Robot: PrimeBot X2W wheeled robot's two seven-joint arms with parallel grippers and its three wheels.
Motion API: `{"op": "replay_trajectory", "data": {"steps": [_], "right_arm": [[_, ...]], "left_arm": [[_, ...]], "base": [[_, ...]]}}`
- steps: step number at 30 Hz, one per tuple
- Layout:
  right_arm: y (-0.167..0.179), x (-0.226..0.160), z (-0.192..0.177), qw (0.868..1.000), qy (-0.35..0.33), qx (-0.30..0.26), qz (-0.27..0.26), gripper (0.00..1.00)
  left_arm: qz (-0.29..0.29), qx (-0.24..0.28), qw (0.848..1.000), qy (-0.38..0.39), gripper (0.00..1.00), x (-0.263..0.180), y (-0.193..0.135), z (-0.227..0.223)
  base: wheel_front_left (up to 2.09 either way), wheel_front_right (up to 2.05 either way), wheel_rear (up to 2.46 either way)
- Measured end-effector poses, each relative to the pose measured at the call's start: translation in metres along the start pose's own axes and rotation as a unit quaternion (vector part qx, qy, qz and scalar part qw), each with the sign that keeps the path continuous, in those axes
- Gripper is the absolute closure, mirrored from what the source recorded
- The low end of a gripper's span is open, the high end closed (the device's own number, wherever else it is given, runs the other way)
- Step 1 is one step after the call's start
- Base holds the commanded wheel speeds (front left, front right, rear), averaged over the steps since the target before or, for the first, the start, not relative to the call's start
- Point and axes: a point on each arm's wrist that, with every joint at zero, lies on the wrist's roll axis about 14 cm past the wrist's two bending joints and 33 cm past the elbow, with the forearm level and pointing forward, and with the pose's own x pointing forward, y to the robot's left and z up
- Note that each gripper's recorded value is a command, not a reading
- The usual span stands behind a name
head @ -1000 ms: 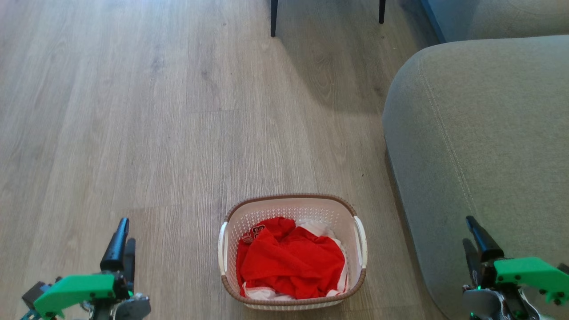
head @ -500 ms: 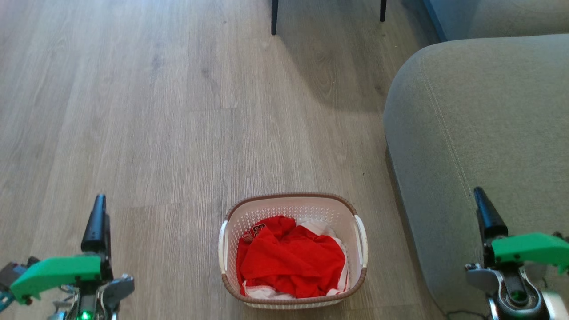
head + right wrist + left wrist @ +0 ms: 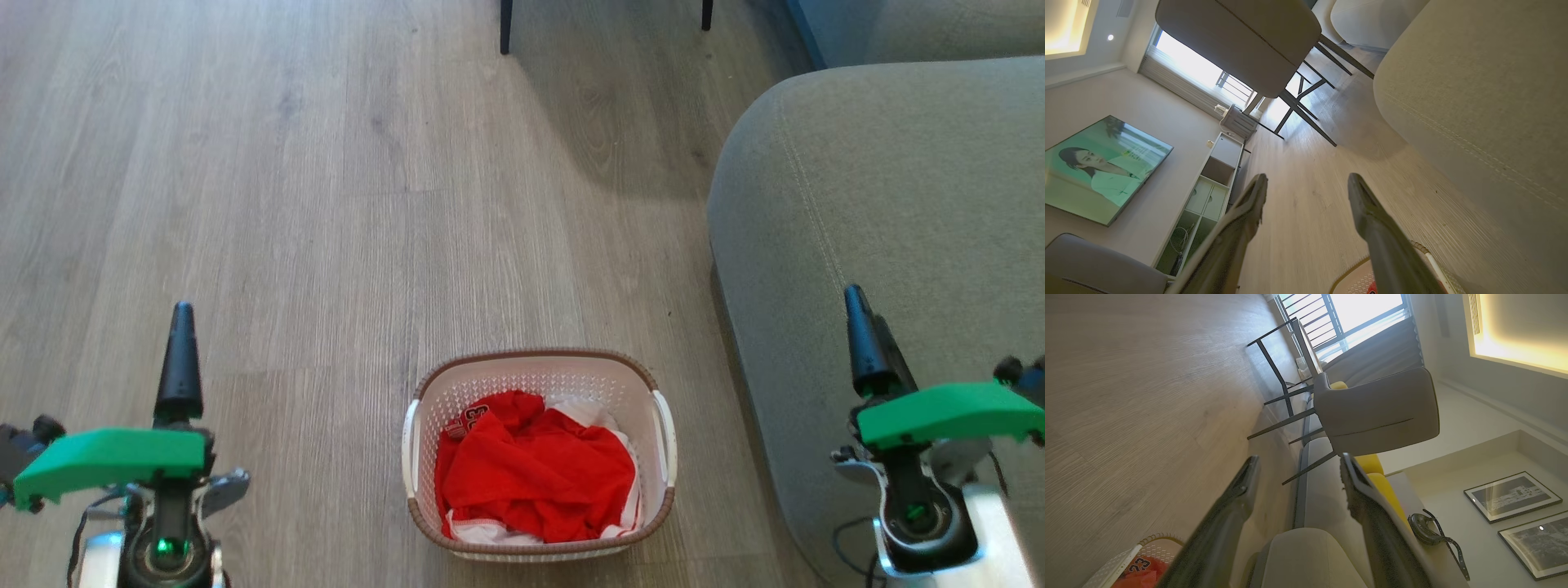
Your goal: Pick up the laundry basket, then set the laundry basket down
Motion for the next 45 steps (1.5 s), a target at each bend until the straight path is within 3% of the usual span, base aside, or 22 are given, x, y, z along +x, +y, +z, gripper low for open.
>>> {"op": "replay_trajectory", "data": {"steps": [9, 19, 26, 31, 38, 45], "right_arm": [[0.026, 0.006, -0.003, 0.994, 0.005, -0.094, 0.047, 0.00], [0.052, 0.010, -0.011, 0.976, 0.007, -0.195, 0.096, 0.00], [0.060, 0.009, -0.015, 0.959, 0.008, -0.258, 0.116, 0.00], [0.069, 0.009, -0.019, 0.947, 0.003, -0.292, 0.134, 0.00], [0.072, 0.007, -0.023, 0.927, 0.002, -0.345, 0.147, 0.00], [0.080, 0.006, -0.025, 0.908, -0.010, -0.388, 0.161, 0.00]], "left_arm": [[-0.003, 0.121, 0.993, 0.003, 0.00, 0.004, -0.026, -0.012], [-0.022, 0.264, 0.964, 0.034, 0.00, -0.001, -0.047, -0.054], [-0.039, 0.350, 0.935, 0.048, 0.00, -0.002, -0.058, -0.074], [-0.030, 0.423, 0.904, 0.046, 0.00, -0.007, -0.048, -0.082], [-0.071, 0.503, 0.861, 0.016, 0.00, -0.006, -0.071, -0.094], [-0.077, 0.544, 0.836, -0.012, 0.00, -0.009, -0.079, -0.099]], "base": [[0.00, 0.00, 0.00], [0.00, 0.00, 0.00], [0.00, 0.00, 0.00], [0.00, 0.00, 0.00], [0.00, 0.00, 0.00], [0.00, 0.00, 0.00]]}}
